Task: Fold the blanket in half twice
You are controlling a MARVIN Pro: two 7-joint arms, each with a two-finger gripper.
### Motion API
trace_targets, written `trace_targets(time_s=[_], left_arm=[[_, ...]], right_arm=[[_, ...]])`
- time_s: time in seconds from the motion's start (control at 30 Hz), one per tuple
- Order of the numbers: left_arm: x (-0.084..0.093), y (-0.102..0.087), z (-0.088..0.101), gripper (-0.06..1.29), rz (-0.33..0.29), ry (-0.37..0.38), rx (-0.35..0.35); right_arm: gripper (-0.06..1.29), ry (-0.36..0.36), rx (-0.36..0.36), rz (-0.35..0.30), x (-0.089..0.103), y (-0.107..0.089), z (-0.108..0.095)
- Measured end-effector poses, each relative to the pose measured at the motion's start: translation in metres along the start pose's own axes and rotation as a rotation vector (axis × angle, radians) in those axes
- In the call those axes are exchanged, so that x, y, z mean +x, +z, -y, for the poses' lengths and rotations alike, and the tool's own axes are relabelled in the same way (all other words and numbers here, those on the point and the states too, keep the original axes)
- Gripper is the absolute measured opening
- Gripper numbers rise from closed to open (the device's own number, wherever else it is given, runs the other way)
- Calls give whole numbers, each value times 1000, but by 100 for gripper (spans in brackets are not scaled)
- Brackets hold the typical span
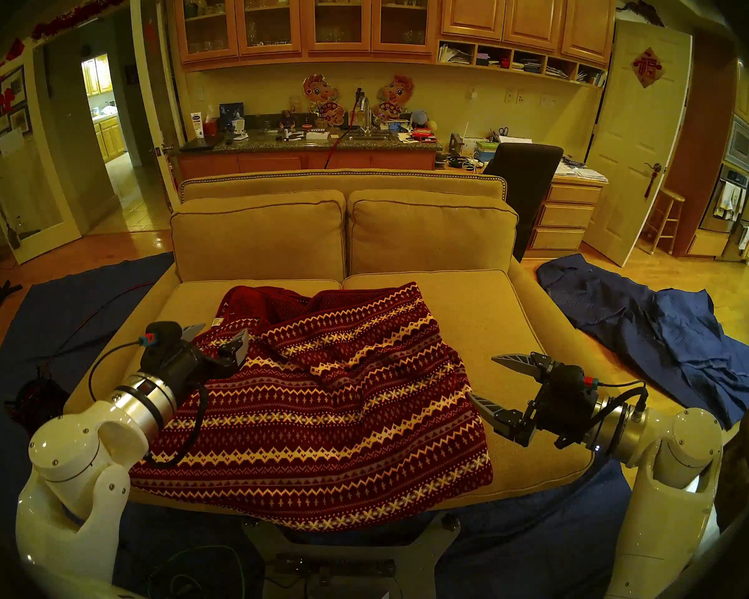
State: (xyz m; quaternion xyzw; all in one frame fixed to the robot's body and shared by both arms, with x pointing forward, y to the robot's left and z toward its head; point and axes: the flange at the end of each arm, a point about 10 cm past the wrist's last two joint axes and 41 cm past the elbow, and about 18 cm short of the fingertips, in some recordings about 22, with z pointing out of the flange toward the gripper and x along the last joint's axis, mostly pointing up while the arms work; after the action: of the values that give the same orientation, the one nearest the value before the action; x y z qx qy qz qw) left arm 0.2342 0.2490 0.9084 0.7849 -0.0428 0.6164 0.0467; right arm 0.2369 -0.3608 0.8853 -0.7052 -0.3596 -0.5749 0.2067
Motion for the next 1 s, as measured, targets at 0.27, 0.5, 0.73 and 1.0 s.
trace_targets(time_s=[0.27,0.5,0.73,1.0], left_arm=[[18,-5,27,126,-59,98,5],[51,1,46,126,-103,172,-51],[56,16,58,126,-89,173,-123],[59,38,60,126,-63,155,-217]], right_arm=[[121,0,0,0,0,0,0],[121,-1,0,1,0,0,0],[121,-1,0,1,0,0,0],[121,-1,0,0,0,0,0]])
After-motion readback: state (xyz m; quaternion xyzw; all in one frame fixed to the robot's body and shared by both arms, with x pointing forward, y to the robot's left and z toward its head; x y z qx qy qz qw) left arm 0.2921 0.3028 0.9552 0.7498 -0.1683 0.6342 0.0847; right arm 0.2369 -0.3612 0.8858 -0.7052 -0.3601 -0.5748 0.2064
